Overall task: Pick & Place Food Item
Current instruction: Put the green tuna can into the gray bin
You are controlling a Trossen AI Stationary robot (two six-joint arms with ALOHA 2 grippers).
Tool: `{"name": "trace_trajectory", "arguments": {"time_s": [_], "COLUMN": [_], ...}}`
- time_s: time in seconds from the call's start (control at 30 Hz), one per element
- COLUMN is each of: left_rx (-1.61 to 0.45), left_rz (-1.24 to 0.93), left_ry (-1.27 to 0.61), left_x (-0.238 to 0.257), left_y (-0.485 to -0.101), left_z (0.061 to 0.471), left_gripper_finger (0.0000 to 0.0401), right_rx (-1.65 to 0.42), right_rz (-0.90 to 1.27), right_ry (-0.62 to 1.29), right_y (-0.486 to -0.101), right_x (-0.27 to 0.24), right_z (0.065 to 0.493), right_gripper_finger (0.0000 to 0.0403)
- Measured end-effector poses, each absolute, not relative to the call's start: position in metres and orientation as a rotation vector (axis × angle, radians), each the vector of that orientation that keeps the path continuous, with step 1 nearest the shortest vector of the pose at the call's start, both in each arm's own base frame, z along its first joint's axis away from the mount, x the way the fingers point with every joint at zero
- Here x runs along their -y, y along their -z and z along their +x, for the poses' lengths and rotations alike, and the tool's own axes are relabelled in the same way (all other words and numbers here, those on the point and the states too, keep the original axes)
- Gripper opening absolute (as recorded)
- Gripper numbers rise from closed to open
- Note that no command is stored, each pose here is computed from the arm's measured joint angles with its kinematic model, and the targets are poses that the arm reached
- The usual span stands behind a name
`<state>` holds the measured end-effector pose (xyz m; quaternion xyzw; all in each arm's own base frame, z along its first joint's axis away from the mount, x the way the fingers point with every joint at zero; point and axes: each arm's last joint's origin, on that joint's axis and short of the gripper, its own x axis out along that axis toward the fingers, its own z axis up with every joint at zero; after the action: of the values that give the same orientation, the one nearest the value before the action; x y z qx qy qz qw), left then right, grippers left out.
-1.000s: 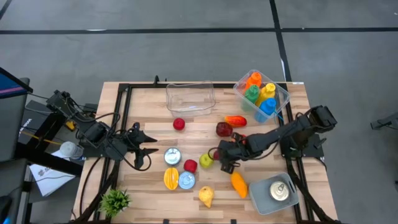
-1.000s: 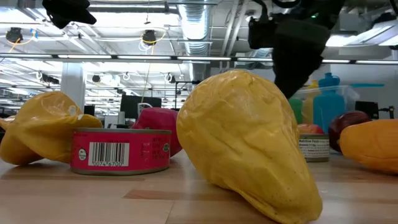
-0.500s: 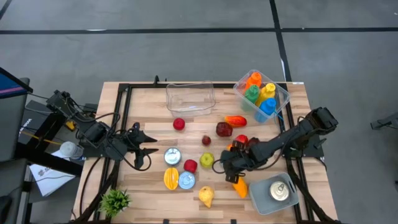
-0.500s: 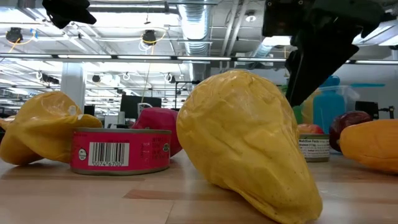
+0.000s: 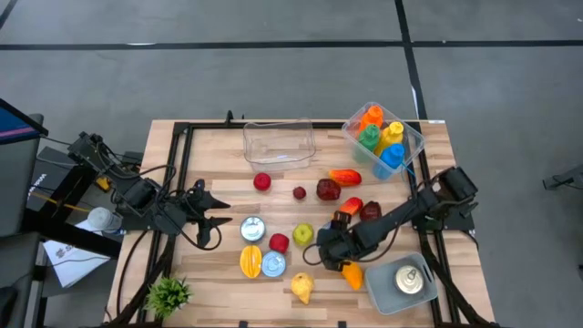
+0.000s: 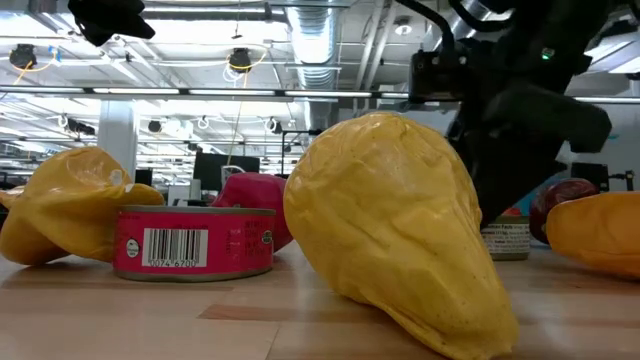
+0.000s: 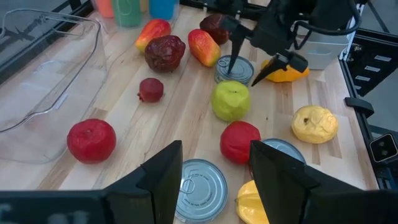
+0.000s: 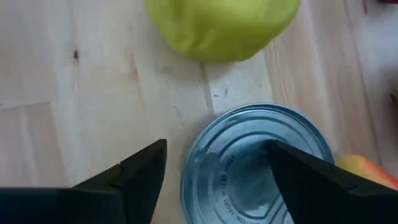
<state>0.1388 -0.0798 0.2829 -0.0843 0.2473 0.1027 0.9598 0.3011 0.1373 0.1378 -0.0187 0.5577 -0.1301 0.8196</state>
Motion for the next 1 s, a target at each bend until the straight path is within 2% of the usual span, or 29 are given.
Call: {"name": "trace_trajectory", "arguments": {"time_s": [0.07,0.3,0.37,0.6,1.0], "left_rx": [-0.501,-0.501,-0.501,-0.501,-0.501], "left_rz": [-0.171,-0.171,-0.172,-0.172,-0.171], "left_ry": [-0.208,-0.208,-0.208,-0.208,-0.208], "left_x": [0.080,0.080,0.080,0.080,0.080], "left_y": [-0.283,-0.283,-0.283,-0.283,-0.283], "left_z": [0.139,0.139,0.139,0.139,0.139], "left_gripper_finger": [0.0176,0.0176,0.0176,0.0176,0.0176], "right_rx": [-1.182,-1.193,-1.198,-1.201,-1.185], "right_rz": [-0.069,-0.102,-0.100,-0.125,-0.220], "right_ry": [0.292,0.284,0.279,0.280,0.261], "right_y": [-0.138,-0.138,-0.138,-0.140,-0.167], "right_x": [-0.140,-0.146,-0.147,-0.147,-0.160], "right_z": [0.299,0.293,0.293,0.294,0.304], "right_gripper_finger": [0.0234,0.0047,0.0014,0.0003,0.0001]}}
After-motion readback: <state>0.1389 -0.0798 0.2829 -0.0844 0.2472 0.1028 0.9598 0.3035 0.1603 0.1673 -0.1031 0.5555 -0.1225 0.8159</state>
